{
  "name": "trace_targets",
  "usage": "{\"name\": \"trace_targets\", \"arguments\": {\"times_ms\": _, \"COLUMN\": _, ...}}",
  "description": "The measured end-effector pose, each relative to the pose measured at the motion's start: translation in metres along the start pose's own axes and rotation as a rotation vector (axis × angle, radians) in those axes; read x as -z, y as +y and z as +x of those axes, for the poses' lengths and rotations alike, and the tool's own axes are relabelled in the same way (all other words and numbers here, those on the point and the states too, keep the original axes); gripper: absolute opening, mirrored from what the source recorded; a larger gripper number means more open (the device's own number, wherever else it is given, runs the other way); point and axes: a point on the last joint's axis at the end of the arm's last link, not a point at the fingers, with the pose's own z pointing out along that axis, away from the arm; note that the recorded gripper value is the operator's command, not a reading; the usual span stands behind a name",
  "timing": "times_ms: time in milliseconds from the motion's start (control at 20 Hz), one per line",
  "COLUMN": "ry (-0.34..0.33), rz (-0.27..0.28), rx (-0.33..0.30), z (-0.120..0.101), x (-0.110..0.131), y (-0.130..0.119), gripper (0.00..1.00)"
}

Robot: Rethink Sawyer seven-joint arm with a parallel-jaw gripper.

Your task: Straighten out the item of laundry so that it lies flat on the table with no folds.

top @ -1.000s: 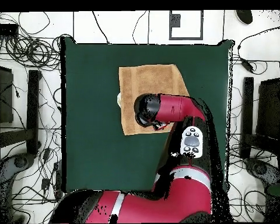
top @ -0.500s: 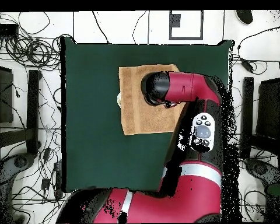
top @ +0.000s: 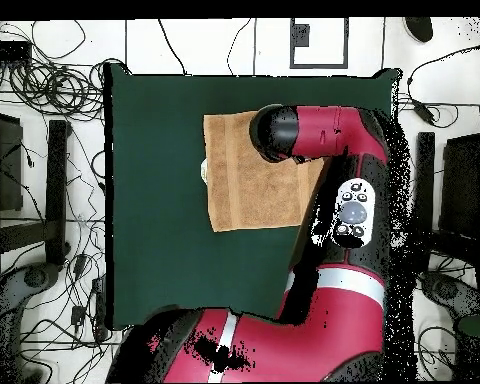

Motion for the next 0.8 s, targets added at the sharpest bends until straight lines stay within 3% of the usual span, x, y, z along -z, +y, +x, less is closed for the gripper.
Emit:
{"name": "trace_targets", "arguments": {"times_ms": 250, "ry": -0.024, "rz": -0.018, "rx": 0.024, "z": 0.004, "x": -0.018, "y": 0.008, "gripper": 1.00}}
{"name": "trace_targets", "arguments": {"times_ms": 800, "ry": 0.028, "rz": 0.002, "rx": 0.054, "z": 0.041, "x": -0.068, "y": 0.014, "gripper": 1.00}}
